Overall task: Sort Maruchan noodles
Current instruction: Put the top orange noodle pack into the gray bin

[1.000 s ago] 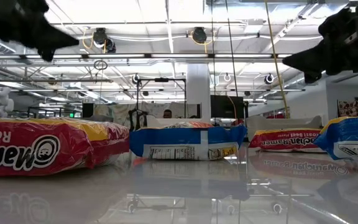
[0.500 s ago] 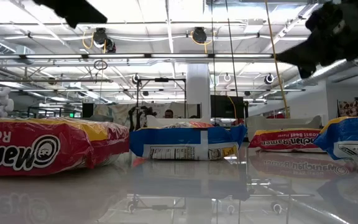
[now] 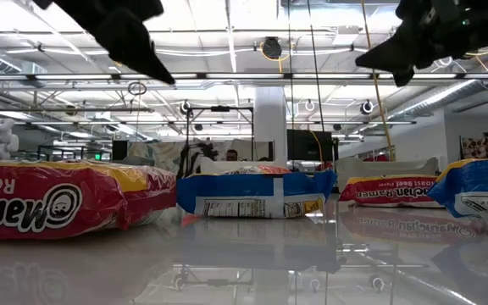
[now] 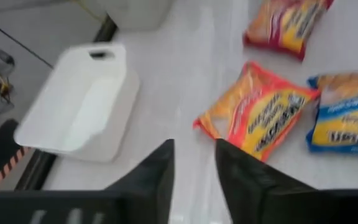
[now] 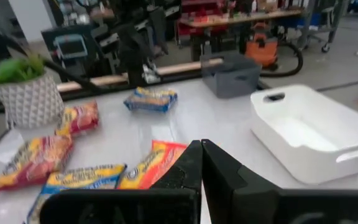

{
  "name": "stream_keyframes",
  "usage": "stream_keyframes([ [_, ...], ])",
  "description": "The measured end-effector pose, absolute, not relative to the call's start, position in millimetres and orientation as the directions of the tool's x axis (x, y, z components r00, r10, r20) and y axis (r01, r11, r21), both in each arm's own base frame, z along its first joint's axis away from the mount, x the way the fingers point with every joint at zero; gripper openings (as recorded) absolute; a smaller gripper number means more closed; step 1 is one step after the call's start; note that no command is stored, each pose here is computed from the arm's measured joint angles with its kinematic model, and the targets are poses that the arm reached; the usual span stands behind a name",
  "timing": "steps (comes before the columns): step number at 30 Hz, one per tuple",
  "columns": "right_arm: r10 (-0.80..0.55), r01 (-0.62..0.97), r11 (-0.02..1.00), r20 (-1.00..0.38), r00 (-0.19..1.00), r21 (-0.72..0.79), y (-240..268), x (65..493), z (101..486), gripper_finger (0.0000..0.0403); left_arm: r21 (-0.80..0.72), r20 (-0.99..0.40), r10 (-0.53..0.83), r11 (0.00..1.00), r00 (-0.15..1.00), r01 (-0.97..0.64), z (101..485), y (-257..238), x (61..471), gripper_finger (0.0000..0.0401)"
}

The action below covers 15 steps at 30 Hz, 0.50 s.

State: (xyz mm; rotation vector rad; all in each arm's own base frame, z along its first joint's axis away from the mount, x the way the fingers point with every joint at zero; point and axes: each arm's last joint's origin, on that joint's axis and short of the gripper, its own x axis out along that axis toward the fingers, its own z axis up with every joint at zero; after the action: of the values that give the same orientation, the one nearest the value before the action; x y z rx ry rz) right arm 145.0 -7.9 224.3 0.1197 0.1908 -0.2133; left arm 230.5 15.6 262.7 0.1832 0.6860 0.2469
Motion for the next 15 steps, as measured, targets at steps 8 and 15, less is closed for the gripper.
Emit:
stream_keyframes([
  [8,-0.197,0.206,0.978,-0.245,0.949,0.011,-8,151,218,0.0000,0.155,-0.720,0.167,0.985,0.674,-0.077,221,13,262,0.0202],
  [15,-0.200,0.188,0.979,-0.204,0.958,-0.078,-8,152,222,0.0000,0.119,-0.760,0.150,0.989,0.633,-0.091,201,12,274,0.0205],
])
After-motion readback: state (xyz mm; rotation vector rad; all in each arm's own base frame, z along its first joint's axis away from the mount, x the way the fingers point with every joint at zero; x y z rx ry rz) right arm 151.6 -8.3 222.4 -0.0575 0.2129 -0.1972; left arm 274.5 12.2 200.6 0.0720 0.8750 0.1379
